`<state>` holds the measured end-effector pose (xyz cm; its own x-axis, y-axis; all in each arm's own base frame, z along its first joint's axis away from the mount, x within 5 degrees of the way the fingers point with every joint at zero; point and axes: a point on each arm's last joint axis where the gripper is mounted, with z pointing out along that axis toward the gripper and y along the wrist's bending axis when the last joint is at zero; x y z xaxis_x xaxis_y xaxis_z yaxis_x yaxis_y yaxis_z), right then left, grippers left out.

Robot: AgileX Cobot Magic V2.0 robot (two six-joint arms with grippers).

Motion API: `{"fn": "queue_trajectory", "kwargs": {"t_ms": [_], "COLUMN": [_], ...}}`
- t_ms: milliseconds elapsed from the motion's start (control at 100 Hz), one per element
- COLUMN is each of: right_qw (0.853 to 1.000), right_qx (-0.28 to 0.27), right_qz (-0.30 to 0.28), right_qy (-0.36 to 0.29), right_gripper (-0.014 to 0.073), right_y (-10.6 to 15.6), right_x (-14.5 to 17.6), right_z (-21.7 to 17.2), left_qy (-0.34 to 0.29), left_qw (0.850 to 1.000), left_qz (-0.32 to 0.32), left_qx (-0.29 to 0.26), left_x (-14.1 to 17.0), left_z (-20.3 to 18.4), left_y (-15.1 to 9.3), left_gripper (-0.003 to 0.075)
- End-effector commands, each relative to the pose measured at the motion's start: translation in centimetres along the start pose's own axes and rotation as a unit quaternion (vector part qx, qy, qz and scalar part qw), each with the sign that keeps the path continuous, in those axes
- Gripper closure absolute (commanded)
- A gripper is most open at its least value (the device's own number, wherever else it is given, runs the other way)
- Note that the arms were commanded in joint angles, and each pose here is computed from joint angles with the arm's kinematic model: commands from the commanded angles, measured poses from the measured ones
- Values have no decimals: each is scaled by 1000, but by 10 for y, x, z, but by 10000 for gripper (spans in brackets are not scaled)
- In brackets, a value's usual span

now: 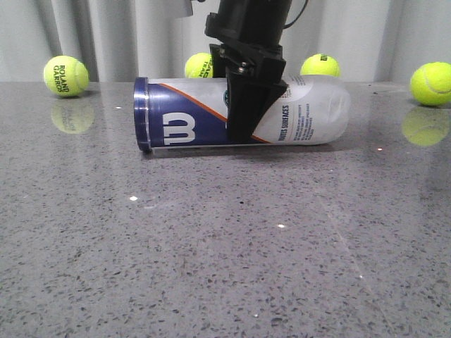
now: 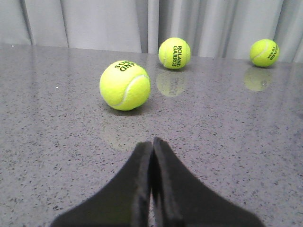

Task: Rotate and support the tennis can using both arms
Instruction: 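Lift the can, rotate it parallel to the table edge, set it down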

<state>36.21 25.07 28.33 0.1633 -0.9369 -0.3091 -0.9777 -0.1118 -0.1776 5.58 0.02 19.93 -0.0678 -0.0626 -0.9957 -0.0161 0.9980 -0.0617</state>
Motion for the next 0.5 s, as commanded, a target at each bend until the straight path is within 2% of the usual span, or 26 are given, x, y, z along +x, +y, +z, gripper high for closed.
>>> {"fn": "queue_trajectory", "kwargs": {"t_ms": [0,320,490], "right_qw": [1000,999,998], "right_qx": [10,35,56], "right_qz": [-16,-21,11], "right_qy": [-14,-26,-38], "right_gripper": [-50,-50,-50], "right_y": [8,14,21], "right_x": [-9,-12,-14], "right_z": [-40,-68,-91], "left_qy": [-31,-31,-31], "left_qw": [999,999,999], "left_qz": [-8,-8,-8], "left_qx": [1,1,1], "left_x": [7,7,7], "left_z": [0,0,0], "left_y": [1,1,1], "left_gripper": [740,740,740]}}
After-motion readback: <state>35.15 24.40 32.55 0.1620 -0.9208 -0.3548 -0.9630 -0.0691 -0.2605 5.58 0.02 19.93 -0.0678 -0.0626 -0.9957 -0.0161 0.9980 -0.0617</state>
